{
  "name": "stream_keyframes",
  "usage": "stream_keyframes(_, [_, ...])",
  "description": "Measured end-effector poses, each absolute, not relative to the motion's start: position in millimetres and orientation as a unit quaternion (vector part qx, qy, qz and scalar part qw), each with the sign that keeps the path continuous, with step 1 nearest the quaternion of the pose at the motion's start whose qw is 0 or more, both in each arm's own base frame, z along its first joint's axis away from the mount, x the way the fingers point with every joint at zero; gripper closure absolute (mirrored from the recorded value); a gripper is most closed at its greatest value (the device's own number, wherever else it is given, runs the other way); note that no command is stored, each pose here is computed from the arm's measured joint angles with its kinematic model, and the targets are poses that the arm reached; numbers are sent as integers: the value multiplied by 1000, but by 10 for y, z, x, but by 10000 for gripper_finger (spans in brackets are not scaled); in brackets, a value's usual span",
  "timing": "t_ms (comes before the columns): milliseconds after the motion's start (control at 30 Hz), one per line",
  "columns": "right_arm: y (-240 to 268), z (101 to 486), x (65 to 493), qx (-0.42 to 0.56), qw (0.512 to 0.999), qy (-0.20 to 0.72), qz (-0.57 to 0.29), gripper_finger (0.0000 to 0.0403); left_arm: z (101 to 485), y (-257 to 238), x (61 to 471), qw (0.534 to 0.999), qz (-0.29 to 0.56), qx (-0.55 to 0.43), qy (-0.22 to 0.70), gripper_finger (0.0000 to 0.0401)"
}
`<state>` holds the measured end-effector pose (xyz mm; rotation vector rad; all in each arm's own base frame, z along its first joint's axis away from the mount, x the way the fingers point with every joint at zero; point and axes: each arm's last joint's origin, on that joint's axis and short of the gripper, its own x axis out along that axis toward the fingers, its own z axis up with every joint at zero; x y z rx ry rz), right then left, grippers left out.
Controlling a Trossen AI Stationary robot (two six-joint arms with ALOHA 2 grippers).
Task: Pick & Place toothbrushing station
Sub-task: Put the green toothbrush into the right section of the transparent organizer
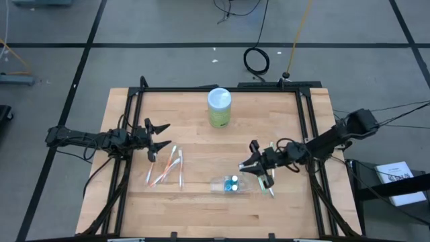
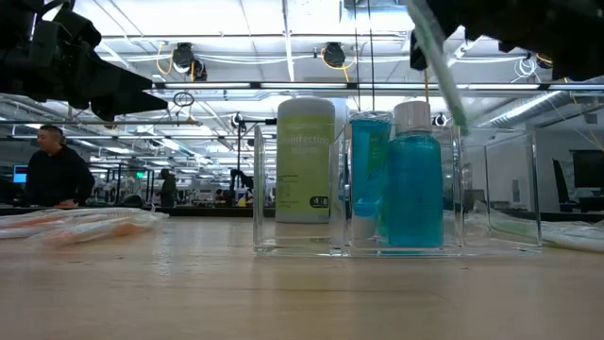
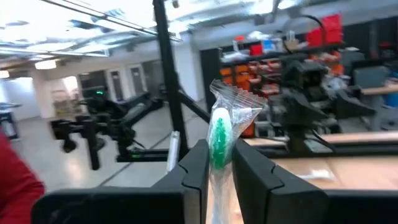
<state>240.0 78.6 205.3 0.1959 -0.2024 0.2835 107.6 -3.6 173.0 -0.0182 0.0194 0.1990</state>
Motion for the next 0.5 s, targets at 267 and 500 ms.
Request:
stream_keyframes(267, [787,1909,2515,128,982,-82,112,359,1730,-36,1076,995,99,-9,9,176])
stream_keyframes(500, [790,1802,2537,115,988,-40,96,359,1730,-36,1076,995,99,-9,9,176])
